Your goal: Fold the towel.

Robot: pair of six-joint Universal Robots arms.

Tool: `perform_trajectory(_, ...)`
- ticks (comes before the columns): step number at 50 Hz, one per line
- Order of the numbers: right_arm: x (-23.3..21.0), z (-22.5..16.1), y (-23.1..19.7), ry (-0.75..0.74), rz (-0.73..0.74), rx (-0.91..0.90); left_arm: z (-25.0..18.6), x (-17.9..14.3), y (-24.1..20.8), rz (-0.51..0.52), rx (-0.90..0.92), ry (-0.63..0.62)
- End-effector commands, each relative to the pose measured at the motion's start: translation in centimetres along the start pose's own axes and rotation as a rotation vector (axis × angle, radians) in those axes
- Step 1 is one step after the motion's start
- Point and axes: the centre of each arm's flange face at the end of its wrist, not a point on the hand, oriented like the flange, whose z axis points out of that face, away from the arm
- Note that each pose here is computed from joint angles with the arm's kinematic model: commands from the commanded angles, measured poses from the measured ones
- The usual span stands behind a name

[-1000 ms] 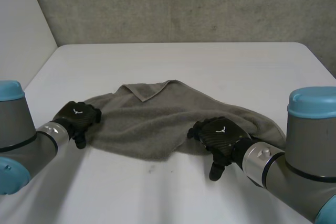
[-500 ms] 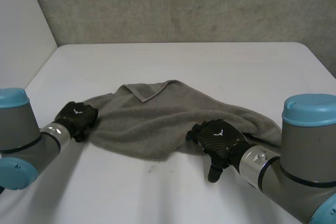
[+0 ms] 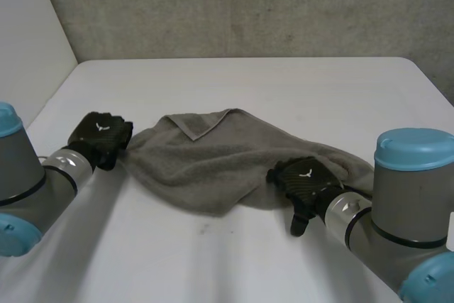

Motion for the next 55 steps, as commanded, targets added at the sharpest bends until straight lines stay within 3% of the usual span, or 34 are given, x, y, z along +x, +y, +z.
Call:
perform_trajectory(1,1.3,2.4,1.1,0.099,-0.041,0.002,-2.0,-0.9,-3.5,-0.090,0.104,-0.031)
perform_trajectory(8,1.9,4.0,1.7,0.115,-0.110,0.001,-4.1,-1.4,-6.0,-0.176,0.176,-0.042)
perform_trajectory(16,3.4,4.4,-0.5,0.193,-0.124,0.136,-5.5,-1.2,-7.5,-0.206,0.211,-0.030)
perform_trajectory(21,5.9,1.2,-5.3,0.273,-0.129,0.260,-6.7,-1.6,-8.7,-0.209,0.245,-0.042)
perform_trajectory(25,7.5,-0.9,-7.1,0.295,-0.126,0.258,-8.9,-2.1,-10.5,-0.241,0.288,-0.053)
perform_trajectory(36,11.0,-7.4,-14.9,0.110,-0.088,0.239,-12.2,-2.4,-12.9,-0.328,0.373,-0.051)
perform_trajectory(43,14.0,-3.2,-14.7,0.094,-0.061,0.210,-11.7,-1.3,-12.1,-0.353,0.333,-0.008)
perform_trajectory(46,14.2,1.6,-12.6,0.099,-0.062,0.141,-9.6,0.2,-9.5,-0.376,0.219,0.042)
perform_trajectory(47,14.2,1.6,-12.6,0.099,-0.062,0.141,-9.6,0.3,-9.5,-0.376,0.219,0.042)
perform_trajectory(50,15.2,4.8,-11.7,0.183,-0.114,0.137,-8.1,1.0,-8.1,-0.383,0.160,0.064)
perform_trajectory(52,16.8,7.6,-11.0,0.343,-0.186,0.163,-6.5,1.4,-6.9,-0.389,0.122,0.073)
perform_trajectory(55,16.7,8.9,-11.2,0.459,-0.232,0.221,-5.1,1.4,-6.2,-0.388,0.114,0.067)
